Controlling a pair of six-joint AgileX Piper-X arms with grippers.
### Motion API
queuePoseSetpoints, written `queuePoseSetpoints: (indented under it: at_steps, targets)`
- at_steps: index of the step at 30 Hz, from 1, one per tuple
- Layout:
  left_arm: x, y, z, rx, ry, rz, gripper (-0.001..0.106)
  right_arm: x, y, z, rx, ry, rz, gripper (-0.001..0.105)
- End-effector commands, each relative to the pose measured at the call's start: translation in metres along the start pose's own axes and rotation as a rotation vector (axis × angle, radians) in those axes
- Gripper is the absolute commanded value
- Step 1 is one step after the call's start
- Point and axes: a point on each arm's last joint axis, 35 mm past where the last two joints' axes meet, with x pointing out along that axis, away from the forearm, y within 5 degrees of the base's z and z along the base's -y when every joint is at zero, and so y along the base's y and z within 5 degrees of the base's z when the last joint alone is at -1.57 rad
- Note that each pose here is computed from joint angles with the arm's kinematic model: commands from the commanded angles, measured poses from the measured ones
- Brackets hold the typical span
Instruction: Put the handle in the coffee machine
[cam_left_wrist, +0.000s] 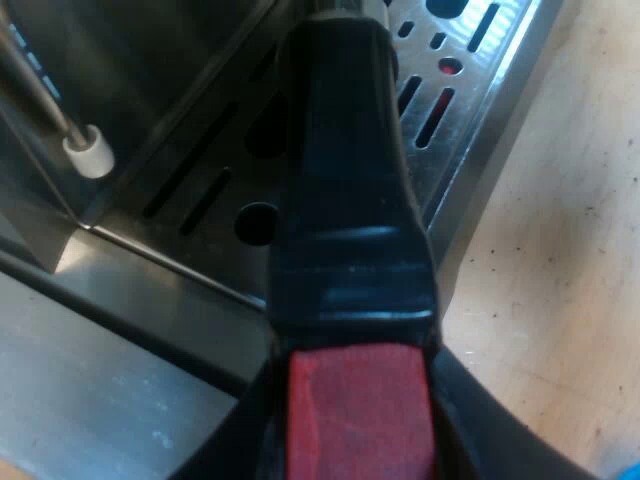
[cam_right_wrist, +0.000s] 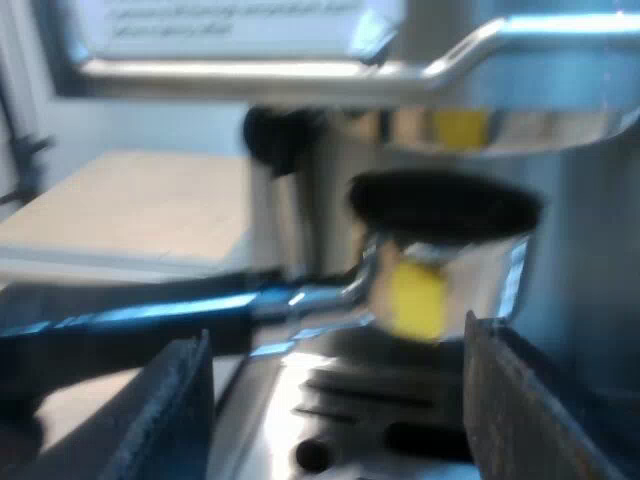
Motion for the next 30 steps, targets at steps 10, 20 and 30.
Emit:
queuePoseSetpoints:
  at_steps: [10, 20, 30]
  targets:
    - [0.005, -0.005, 0.015, 0.074, -0.057, -0.042, 0.000, 0.001, -0.004, 0.001, -0.017, 0.000, -0.092, 0.056]
    - [0.009, 0.002, 0.015, -0.004, -0.060, -0.023, 0.000, 0.001, -0.004, 0.001, -0.017, 0.000, -0.092, 0.056]
    - [0.005, 0.005, 0.025, 0.018, -0.082, -0.010, 0.000, 0.001, -0.004, 0.001, -0.017, -0.001, -0.087, 0.056]
